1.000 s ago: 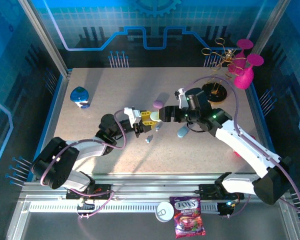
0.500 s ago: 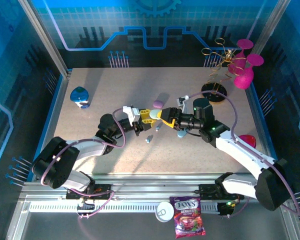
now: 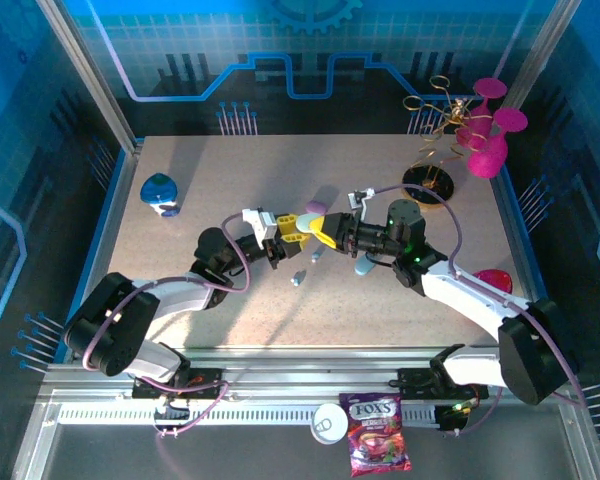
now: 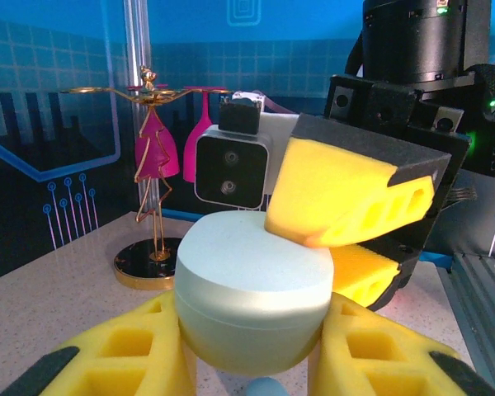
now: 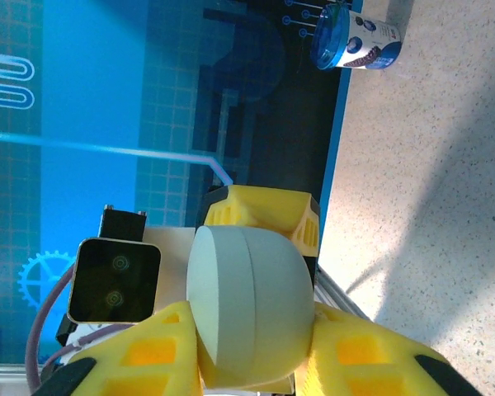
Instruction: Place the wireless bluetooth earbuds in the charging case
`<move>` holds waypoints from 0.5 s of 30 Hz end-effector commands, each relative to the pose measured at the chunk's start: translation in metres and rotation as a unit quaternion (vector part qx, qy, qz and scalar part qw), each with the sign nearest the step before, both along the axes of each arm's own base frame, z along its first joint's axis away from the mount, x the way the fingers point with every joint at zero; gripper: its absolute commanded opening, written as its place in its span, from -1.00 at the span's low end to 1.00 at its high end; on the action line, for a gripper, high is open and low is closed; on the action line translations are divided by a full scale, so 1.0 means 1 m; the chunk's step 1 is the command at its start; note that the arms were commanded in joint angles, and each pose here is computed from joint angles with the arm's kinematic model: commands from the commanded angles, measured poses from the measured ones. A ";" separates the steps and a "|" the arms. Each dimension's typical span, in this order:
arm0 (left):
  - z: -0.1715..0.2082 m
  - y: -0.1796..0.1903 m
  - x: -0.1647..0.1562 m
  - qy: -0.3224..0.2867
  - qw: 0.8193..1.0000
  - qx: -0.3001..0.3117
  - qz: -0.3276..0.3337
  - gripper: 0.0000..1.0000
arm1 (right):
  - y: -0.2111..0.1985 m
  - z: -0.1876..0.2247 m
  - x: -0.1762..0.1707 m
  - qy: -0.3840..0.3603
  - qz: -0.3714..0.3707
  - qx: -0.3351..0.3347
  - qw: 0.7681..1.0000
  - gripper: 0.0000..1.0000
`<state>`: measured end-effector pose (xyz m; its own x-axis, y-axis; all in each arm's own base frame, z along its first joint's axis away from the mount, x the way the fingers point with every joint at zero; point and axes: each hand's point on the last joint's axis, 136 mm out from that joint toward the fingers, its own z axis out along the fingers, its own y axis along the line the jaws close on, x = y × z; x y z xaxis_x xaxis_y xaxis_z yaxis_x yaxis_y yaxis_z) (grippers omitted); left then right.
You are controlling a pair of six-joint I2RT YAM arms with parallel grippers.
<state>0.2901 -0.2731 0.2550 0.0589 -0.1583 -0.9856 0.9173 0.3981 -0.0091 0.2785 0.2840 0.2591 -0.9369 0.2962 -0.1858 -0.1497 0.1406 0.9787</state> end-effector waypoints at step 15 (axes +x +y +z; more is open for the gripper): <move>-0.027 0.010 -0.012 0.004 0.996 0.083 0.025 0.94 | -0.068 -0.093 0.052 0.013 -0.124 -0.188 0.974 -0.59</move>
<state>0.2816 -0.2680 0.2525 0.0947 -0.0759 -0.9926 0.9075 0.4165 0.0548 0.3168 0.2373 0.1974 -0.8774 0.4192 -0.2334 -0.0699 0.3696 0.9266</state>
